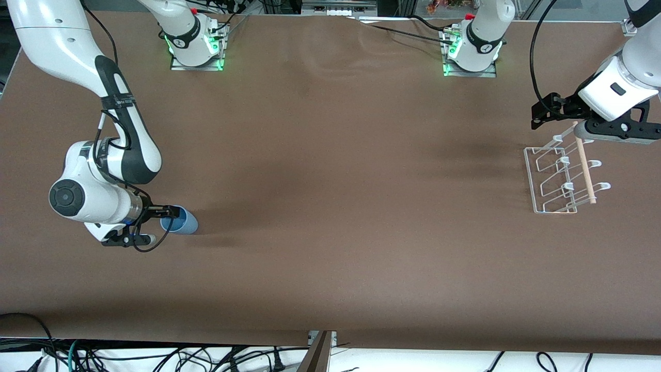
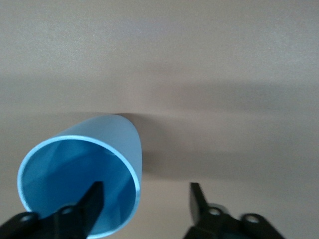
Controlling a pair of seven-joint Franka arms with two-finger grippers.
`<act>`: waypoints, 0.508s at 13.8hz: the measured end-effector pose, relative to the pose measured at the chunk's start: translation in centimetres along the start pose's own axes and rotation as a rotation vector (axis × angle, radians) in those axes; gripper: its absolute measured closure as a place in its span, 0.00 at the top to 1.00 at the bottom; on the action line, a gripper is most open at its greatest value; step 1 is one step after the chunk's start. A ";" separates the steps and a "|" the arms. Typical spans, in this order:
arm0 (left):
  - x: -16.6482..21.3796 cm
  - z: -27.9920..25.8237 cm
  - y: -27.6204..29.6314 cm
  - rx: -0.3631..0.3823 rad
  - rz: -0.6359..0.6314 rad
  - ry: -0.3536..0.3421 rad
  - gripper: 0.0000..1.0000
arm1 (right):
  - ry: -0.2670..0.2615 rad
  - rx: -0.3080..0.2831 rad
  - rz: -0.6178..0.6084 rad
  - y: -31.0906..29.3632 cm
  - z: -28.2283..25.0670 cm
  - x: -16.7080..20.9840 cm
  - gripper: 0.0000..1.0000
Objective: Transfer cup to left arm and place on rack
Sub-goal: 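Close the right gripper on the blue cup's rim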
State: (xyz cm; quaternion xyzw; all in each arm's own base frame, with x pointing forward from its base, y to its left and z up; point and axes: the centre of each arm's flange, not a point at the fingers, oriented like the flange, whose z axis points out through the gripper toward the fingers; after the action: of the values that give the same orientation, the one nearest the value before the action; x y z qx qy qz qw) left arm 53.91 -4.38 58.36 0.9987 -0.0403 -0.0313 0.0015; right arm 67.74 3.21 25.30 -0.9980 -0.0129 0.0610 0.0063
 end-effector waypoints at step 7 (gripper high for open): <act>0.0 0.0 0.0 0.000 0.000 0.000 1.00 | -0.003 0.047 0.028 -0.3 0.3 0.1 0.06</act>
State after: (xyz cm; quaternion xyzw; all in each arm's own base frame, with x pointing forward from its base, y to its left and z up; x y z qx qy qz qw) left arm 53.91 -4.38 58.36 0.9987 -0.0403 -0.0313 0.0015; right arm 67.75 3.48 25.03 -0.9976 0.0024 0.0629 0.0287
